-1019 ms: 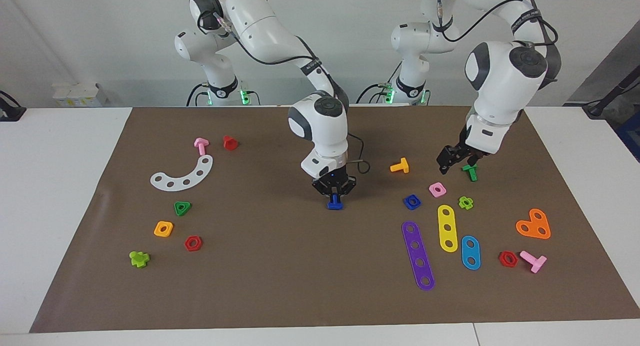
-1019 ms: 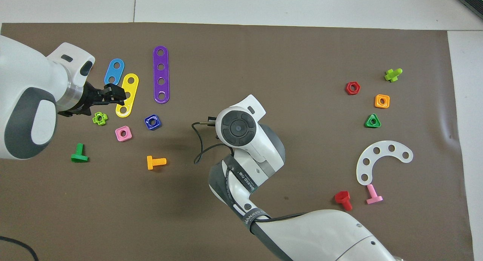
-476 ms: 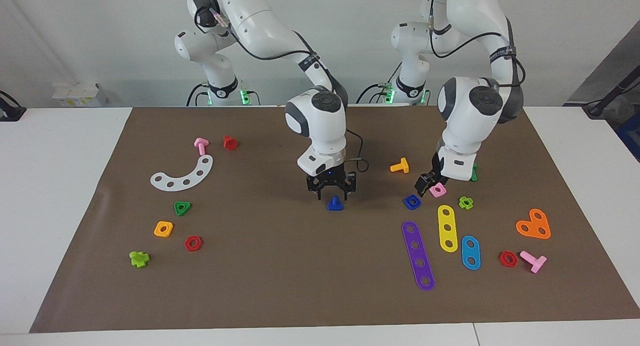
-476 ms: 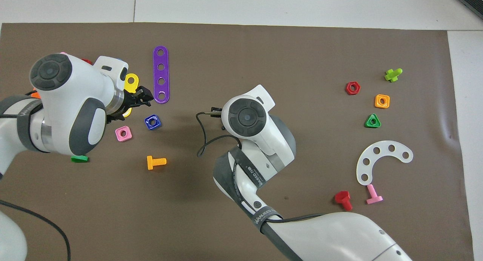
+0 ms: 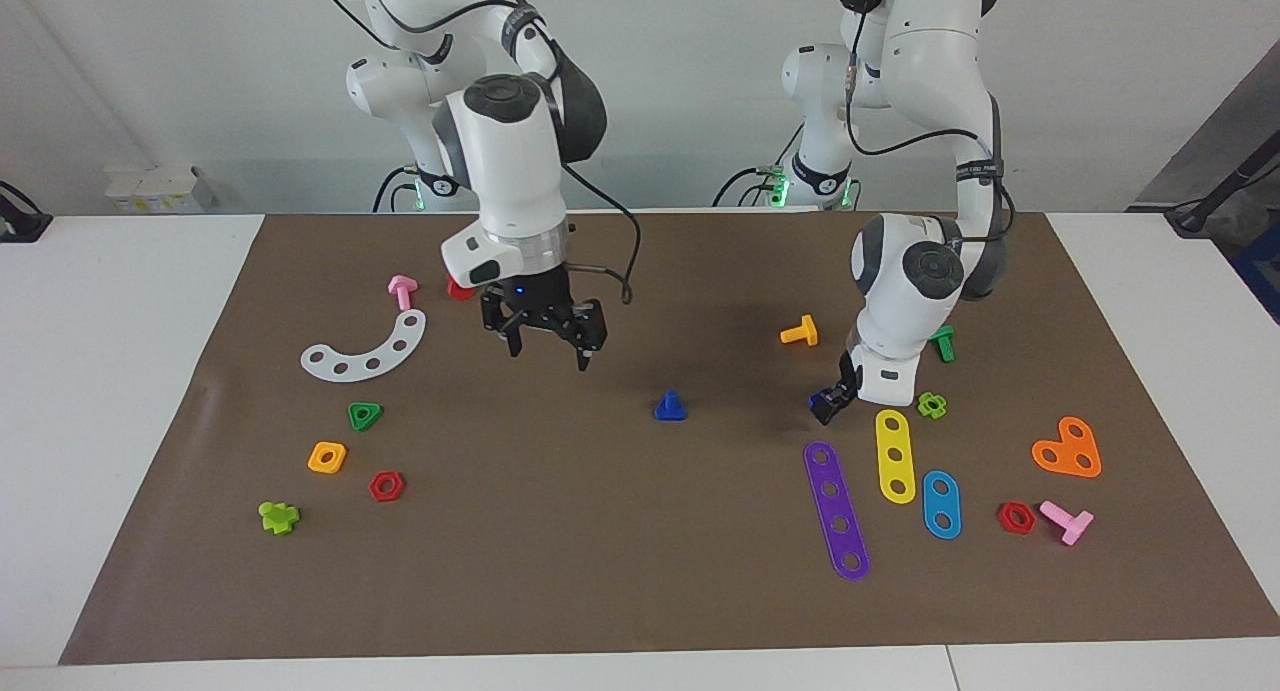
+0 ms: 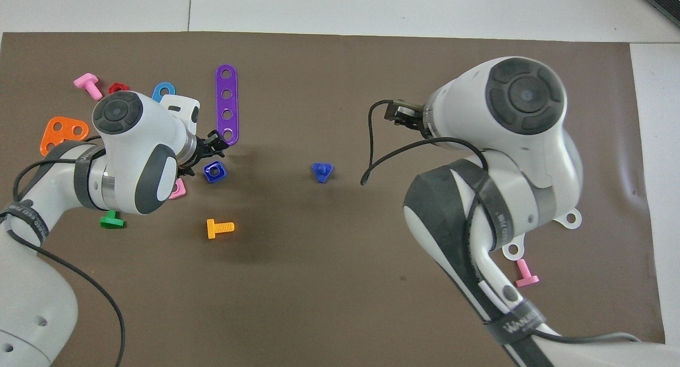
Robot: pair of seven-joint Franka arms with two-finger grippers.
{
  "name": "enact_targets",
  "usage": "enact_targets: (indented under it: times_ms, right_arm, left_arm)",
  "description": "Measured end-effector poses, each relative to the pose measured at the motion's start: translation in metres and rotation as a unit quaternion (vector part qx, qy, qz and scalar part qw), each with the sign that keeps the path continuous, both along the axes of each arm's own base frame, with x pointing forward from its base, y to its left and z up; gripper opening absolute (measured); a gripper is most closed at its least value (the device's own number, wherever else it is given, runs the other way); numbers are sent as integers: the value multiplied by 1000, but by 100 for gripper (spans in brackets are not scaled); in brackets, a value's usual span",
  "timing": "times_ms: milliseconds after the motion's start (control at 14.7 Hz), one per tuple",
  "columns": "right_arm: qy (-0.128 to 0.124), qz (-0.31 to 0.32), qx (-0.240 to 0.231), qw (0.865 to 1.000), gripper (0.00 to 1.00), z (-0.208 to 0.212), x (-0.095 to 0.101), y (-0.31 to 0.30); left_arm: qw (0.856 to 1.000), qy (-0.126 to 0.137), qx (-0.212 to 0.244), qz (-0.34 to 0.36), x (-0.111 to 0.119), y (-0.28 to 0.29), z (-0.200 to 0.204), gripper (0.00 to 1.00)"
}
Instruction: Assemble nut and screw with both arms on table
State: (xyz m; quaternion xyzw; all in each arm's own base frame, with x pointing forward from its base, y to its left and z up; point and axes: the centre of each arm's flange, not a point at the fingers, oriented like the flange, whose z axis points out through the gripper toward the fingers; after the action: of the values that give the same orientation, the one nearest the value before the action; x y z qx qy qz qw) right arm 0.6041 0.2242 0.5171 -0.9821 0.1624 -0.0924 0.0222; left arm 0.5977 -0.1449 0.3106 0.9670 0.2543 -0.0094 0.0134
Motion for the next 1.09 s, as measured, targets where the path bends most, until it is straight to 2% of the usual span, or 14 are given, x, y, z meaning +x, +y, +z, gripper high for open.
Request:
enact_targets:
  times_ms: [136,408,544,680,883,1019,1087]
  right_arm:
    - [25,16,-15,999,100,22,-6,-48]
    - [71,41,-25,996,100,45,-32,-121]
    - [90,55,-26,994,100,52,-44,-157]
    - [100,68,-26,992,100,59,-51,-188]
    - [96,89,-27,991,100,70,-54,-229]
    - [104,91,-26,990,100,81,-58,-239]
    - [110,90,-25,989,100,89,-60,-240]
  left_arm:
    - [1000,1,0,0,-2,0,-4,81]
    - [1000,8,2,-11,-10,-13,-10,75]
    - [1000,11,3,-17,-14,-21,-13,69]
    - [1000,12,4,-21,-16,-26,-14,64]
    - [1000,15,5,-21,-18,-25,-16,59]
    - [1000,15,8,-23,-18,-24,-17,56]
    - [1000,14,11,-25,-18,-23,-17,48]
